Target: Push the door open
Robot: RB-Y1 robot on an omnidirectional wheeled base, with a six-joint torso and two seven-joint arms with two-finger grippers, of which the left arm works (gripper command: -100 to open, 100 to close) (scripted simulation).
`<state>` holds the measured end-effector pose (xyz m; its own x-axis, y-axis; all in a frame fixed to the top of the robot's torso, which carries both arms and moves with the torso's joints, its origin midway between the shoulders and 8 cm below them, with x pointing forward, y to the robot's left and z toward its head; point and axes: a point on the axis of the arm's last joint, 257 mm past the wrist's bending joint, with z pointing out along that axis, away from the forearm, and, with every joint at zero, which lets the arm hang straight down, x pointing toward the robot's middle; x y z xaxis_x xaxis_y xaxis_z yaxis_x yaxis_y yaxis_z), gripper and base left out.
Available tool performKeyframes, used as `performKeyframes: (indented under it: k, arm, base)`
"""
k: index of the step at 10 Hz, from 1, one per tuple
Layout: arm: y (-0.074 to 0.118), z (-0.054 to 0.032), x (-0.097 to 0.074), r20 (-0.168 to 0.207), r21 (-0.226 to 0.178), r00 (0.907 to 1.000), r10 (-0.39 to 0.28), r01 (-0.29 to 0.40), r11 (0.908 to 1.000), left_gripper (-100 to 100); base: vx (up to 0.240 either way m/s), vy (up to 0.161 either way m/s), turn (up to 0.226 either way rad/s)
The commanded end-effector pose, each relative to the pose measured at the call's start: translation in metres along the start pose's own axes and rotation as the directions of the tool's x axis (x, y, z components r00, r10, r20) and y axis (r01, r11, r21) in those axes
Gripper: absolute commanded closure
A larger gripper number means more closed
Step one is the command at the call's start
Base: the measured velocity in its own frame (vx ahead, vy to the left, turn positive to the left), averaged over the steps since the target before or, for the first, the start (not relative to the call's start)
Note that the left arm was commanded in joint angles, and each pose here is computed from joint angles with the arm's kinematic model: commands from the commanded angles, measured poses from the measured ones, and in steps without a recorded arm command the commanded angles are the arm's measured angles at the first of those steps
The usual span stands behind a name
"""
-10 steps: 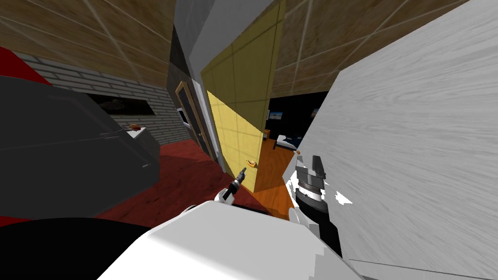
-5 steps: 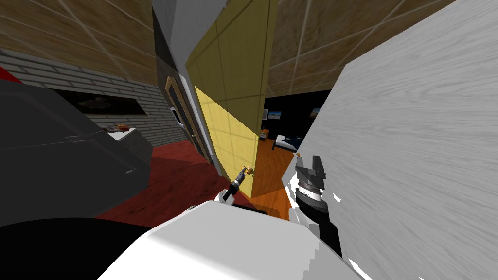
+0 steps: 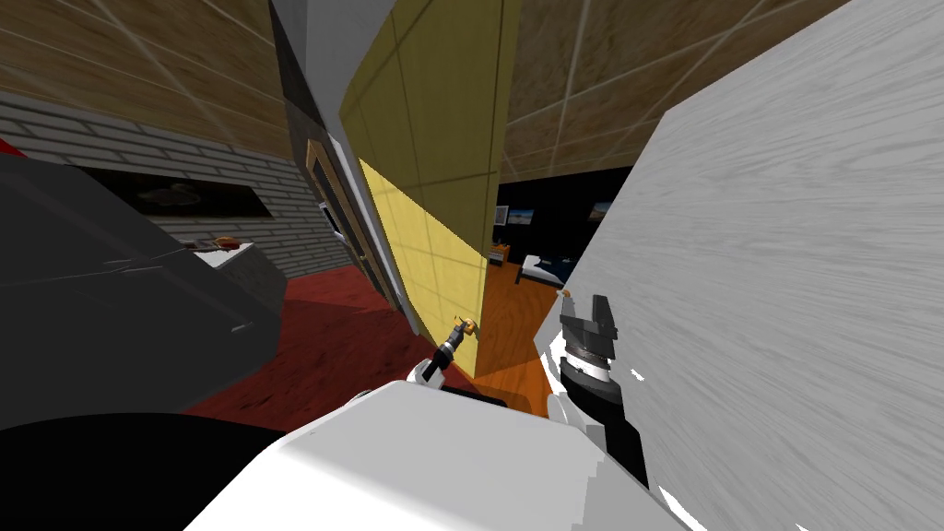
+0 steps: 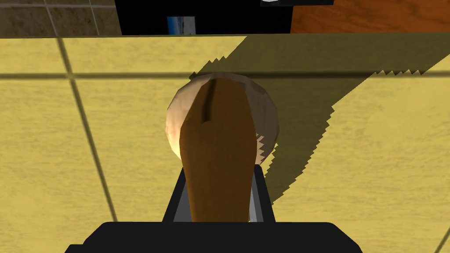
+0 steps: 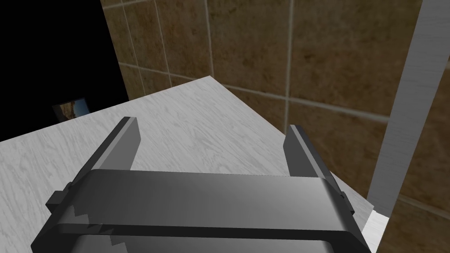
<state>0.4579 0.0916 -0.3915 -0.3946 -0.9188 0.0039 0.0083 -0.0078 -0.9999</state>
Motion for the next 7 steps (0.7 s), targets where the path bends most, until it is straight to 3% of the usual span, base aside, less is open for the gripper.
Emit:
performKeyframes:
  k: [1, 3, 4, 7]
  arm:
    - [0.000, -0.0001, 0.001, -0.001, 0.001, 1.0000, -0.001, 0.001, 1.0000, 100]
    - [0.000, -0.0001, 0.001, -0.001, 0.001, 1.0000, -0.001, 0.001, 1.0000, 100]
    - [0.002, -0.0022, -0.009, 0.019, -0.007, 0.9998, 0.004, -0.004, 1.0000, 100]
    - [0.002, -0.0036, -0.024, 0.052, -0.008, 0.9986, 0.009, -0.009, 0.9999, 100]
  base:
    - [-0.014, 0.008, -0.001]
    - [-0.004, 0.002, 0.001]
    - [0.099, -0.053, 0.041]
    - [0.149, -0.104, 0.042]
